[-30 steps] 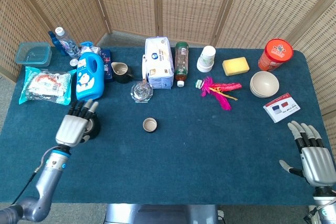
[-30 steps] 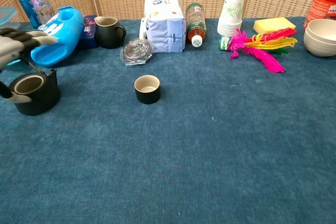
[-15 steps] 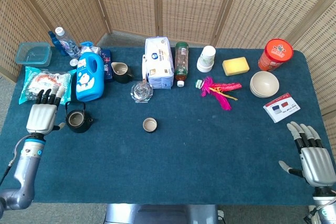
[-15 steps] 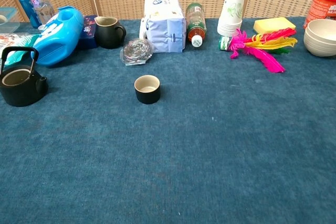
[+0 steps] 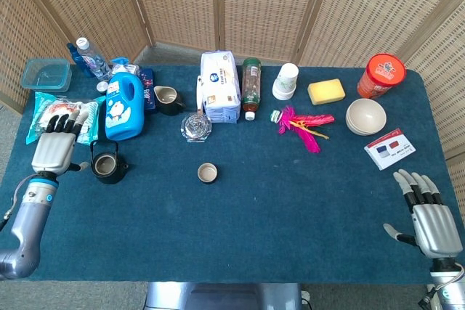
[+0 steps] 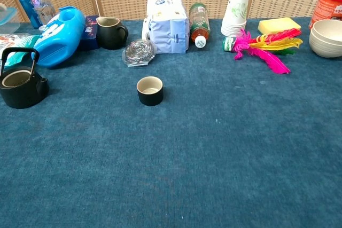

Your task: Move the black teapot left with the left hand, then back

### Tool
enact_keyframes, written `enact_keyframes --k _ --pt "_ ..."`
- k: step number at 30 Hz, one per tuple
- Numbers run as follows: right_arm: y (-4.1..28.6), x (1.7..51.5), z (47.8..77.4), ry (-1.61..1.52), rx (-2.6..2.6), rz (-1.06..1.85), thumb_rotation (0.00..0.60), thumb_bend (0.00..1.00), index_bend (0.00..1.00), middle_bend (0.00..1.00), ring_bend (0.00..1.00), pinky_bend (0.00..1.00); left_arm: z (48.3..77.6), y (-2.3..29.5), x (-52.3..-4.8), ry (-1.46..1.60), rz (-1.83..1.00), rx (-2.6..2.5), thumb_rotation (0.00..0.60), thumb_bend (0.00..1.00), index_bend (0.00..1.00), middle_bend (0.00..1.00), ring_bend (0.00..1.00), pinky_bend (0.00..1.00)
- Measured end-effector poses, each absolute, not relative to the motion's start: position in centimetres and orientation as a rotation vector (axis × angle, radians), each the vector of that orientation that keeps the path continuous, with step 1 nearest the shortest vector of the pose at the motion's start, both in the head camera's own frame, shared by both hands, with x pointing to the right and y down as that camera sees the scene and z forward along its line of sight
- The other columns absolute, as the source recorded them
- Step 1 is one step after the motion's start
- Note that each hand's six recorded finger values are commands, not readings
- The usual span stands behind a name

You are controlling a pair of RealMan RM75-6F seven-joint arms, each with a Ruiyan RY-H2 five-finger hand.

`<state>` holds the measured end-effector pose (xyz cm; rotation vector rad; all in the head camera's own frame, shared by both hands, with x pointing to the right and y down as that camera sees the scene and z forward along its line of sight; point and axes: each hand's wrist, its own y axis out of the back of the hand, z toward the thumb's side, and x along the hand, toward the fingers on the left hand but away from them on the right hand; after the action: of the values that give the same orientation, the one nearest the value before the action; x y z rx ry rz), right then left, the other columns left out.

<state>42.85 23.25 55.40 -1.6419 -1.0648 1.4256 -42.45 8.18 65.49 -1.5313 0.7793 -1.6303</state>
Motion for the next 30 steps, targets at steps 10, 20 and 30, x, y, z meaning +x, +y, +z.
enact_keyframes --k 10,20,30 --pt "23.2 42.9 55.6 -1.065 -1.646 1.429 0.6 0.0 0.0 0.0 0.0 0.0 67.1 7.3 -41.3 0.676 -1.689 -1.528 0.6 0.0 0.09 0.1 0.09 0.25" --pt "23.3 42.6 56.0 -1.049 -1.655 1.433 0.6 0.0 0.0 0.0 0.0 0.0 68.1 7.0 -40.4 0.589 -1.735 -1.505 0.6 0.0 0.14 0.21 0.2 0.33" --pt "23.4 42.6 56.1 -1.049 -1.66 1.435 0.6 0.0 0.0 0.0 0.0 0.0 68.6 6.4 -38.8 0.566 -1.734 -1.511 0.6 0.0 0.31 0.4 0.34 0.51"
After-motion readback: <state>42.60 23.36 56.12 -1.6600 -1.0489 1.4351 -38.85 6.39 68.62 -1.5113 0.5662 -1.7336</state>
